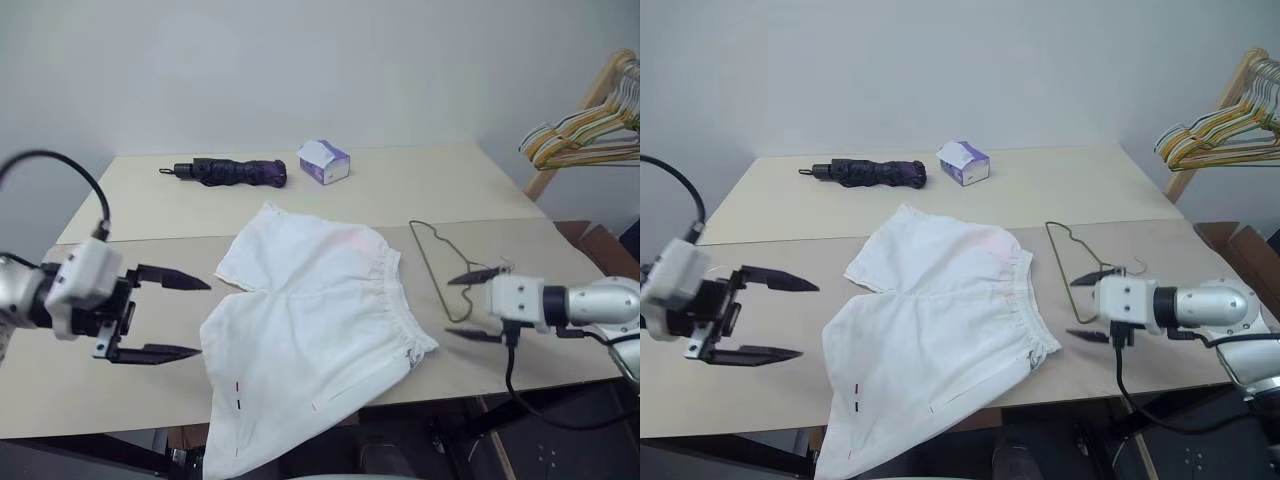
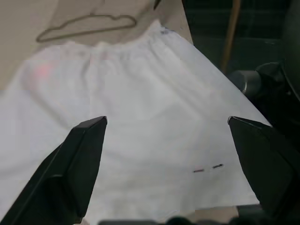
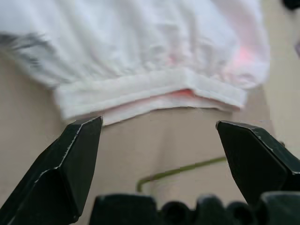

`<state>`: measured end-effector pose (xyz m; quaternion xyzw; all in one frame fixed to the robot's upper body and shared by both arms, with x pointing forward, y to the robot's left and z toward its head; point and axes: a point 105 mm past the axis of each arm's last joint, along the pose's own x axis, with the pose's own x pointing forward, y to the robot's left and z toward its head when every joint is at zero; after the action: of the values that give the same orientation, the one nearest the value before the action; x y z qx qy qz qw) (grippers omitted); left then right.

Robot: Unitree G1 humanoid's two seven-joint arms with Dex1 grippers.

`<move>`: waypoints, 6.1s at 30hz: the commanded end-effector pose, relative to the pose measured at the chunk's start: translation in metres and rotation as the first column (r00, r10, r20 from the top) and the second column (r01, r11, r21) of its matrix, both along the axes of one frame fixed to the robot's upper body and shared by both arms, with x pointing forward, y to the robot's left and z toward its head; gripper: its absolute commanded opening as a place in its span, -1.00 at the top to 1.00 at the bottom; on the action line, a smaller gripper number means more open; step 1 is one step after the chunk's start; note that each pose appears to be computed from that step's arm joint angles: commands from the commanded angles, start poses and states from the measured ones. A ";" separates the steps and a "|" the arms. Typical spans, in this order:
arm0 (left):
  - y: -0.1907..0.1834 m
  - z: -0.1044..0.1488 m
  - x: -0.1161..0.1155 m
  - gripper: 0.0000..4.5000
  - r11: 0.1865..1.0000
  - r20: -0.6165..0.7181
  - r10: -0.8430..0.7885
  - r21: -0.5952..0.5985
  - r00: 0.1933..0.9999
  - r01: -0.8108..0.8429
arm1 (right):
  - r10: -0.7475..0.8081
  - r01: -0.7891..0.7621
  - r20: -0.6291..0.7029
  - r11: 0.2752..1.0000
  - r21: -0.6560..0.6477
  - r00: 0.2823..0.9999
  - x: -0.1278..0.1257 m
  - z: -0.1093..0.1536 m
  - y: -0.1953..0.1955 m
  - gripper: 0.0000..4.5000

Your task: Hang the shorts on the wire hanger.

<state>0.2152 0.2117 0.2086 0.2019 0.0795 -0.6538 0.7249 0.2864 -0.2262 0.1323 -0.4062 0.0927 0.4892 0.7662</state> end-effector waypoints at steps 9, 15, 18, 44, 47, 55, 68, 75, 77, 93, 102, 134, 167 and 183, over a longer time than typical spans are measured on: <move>-0.045 0.018 0.026 -0.99 0.970 0.026 0.118 -0.215 0.993 -0.110 | -0.696 0.696 -0.142 0.716 -0.058 0.704 0.060 -0.034 -0.059 -1.00; -0.057 0.018 0.029 -0.99 0.957 0.020 0.142 -0.257 0.990 -0.132 | -0.794 0.797 -0.276 0.590 -0.131 0.542 0.064 -0.057 -0.060 -1.00; -0.055 0.018 0.030 -1.00 0.954 0.017 0.157 -0.261 0.987 -0.147 | -0.844 0.837 -0.295 0.511 -0.193 0.447 0.063 -0.067 -0.066 -0.84; -0.049 0.023 0.060 -1.00 0.870 0.000 0.363 -0.359 0.932 -0.339 | -0.539 0.526 0.441 0.835 0.164 0.718 0.106 0.029 -0.011 0.98; -0.052 0.026 0.068 -1.00 0.854 -0.006 0.378 -0.383 0.926 -0.351 | -0.339 0.348 0.605 0.931 0.108 0.721 0.097 0.042 0.014 0.98; -0.053 0.024 0.087 -1.00 0.852 -0.036 0.385 -0.369 0.922 -0.370 | 0.197 -0.025 0.814 0.975 -0.220 0.546 0.072 0.051 0.059 0.98; -0.067 -0.001 0.112 -1.00 0.939 -0.134 0.271 -0.182 0.953 -0.293 | 0.264 -0.101 0.917 0.964 -0.245 0.297 0.072 0.080 0.086 0.98; -0.070 -0.030 0.112 -1.00 0.967 -0.175 0.247 -0.014 0.953 -0.253 | 0.270 -0.104 0.926 0.962 -0.251 0.263 0.070 0.088 0.089 0.98; -0.072 -0.037 0.112 -0.83 0.970 -0.150 0.244 0.023 0.958 -0.244 | 0.271 -0.107 0.928 0.962 -0.251 0.257 0.069 0.090 0.091 1.00; -0.070 -0.037 0.119 0.99 0.958 -0.113 0.285 0.007 0.952 -0.286 | 0.301 -0.123 0.923 0.953 -0.278 0.241 0.070 0.094 0.095 1.00; -0.057 -0.038 0.123 1.00 0.943 -0.031 0.330 0.042 0.943 -0.329 | 0.308 -0.288 0.756 0.943 -0.165 0.577 0.045 0.073 0.099 -0.14; -0.060 -0.043 0.097 1.00 0.984 0.092 0.046 0.169 0.995 -0.061 | 0.272 -0.269 0.011 0.957 -0.104 0.962 0.045 0.052 0.101 0.52; -0.058 0.021 0.079 -0.99 0.922 0.042 0.170 -0.359 0.985 -0.144 | -0.336 0.639 -0.782 0.762 0.101 0.525 -0.041 -0.046 -0.061 1.00; -0.072 0.012 0.070 -0.99 0.947 0.041 0.106 -0.307 0.994 -0.088 | -0.345 0.711 -0.850 0.702 0.047 0.398 -0.048 -0.072 -0.069 1.00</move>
<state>0.2879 0.1408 0.2131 0.0897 -0.0213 -0.6126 0.7850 0.2372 -0.2980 0.0488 0.0920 0.4551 0.3212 0.8254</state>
